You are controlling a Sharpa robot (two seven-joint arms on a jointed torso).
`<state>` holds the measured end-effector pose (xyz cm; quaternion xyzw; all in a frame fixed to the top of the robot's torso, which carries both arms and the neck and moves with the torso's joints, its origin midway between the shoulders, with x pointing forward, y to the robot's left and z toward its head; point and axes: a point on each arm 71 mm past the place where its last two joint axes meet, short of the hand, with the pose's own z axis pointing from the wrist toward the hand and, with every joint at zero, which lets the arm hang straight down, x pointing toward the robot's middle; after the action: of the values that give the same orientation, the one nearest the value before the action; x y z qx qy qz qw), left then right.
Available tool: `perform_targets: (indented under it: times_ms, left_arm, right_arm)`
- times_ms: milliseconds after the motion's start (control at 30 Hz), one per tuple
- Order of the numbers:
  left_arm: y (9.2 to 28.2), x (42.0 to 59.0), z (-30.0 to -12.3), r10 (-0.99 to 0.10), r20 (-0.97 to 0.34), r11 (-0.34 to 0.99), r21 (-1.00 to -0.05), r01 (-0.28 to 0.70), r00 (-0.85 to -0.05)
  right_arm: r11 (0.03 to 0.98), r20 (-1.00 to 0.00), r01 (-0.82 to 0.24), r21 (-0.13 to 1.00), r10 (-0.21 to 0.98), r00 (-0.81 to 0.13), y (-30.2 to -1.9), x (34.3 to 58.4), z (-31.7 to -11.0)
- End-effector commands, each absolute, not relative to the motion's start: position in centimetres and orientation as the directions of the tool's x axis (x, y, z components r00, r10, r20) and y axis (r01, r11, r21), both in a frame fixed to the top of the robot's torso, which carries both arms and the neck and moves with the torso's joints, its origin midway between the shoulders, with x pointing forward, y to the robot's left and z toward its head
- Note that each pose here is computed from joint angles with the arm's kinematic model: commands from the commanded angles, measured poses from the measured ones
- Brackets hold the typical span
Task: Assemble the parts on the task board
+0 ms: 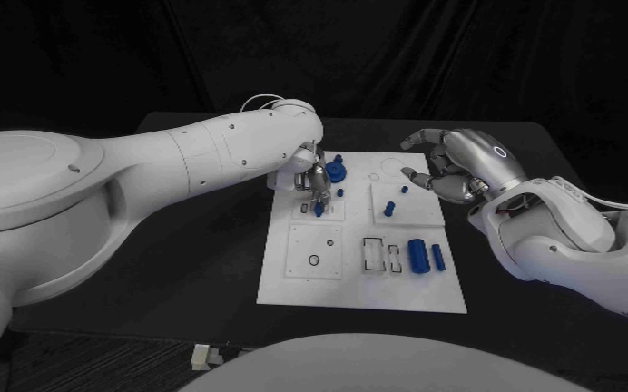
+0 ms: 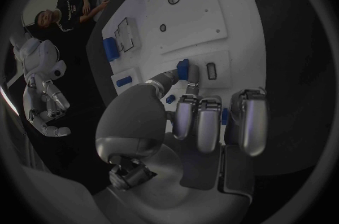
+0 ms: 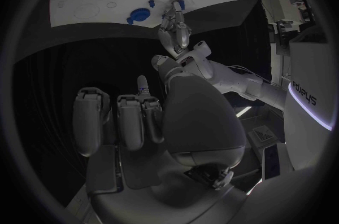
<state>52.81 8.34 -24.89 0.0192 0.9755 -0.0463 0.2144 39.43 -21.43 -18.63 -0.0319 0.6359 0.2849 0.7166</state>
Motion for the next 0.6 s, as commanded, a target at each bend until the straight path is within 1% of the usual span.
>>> perform_targets:
  times_ms: [33, 300, 600]
  left_arm:
    - [8.6, 52.72, -25.06, 0.008, -0.42, 0.998, -0.055, 0.035, -0.908]
    - [8.63, 52.68, -25.0, -0.016, -0.441, 0.997, -0.073, 0.019, -0.897]
    - [9.22, 52.29, -24.72, -0.082, -0.494, 0.993, -0.118, -0.027, -0.865]
  right_arm:
    - [0.837, -0.931, -0.448, 0.313, 0.363, 0.027, -21.46, 39.41, -18.73]
    - [0.839, -0.932, -0.446, 0.312, 0.361, 0.026, -21.53, 39.43, -18.75]
    - [0.84, -0.932, -0.444, 0.312, 0.361, 0.028, -21.64, 39.44, -18.78]
